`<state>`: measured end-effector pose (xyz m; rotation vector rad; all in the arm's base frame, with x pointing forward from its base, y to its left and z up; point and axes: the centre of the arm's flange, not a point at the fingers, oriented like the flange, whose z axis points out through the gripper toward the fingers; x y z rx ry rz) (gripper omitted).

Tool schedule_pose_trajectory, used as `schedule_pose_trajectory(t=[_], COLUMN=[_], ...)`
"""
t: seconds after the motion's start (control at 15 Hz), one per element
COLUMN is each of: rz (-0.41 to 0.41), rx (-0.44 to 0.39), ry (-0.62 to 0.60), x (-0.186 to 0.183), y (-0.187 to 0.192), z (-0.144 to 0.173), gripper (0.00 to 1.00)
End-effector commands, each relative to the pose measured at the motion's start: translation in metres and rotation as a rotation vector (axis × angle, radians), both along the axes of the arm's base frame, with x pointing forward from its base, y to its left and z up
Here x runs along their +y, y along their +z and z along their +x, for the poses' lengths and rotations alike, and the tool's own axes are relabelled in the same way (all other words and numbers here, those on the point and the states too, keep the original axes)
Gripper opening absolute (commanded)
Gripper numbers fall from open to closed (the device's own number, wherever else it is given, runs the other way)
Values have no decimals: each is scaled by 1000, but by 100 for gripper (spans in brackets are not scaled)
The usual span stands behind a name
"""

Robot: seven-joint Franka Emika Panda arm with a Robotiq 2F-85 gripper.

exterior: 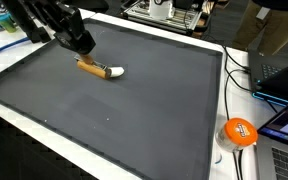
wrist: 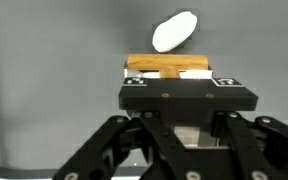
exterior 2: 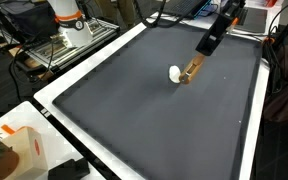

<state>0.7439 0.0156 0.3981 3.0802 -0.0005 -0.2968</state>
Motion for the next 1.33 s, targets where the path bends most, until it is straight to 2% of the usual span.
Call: schedule_pose_trajectory(t=[0.0,0.4,0.93,1.27], rz=[24,28,24,15], rx=[34,96,93,121], ry=[17,35,47,53], x=[0,13,22,26], y=[4,-6,-17,-23], z=[25,32,45,45], gripper=[22,22,22,22])
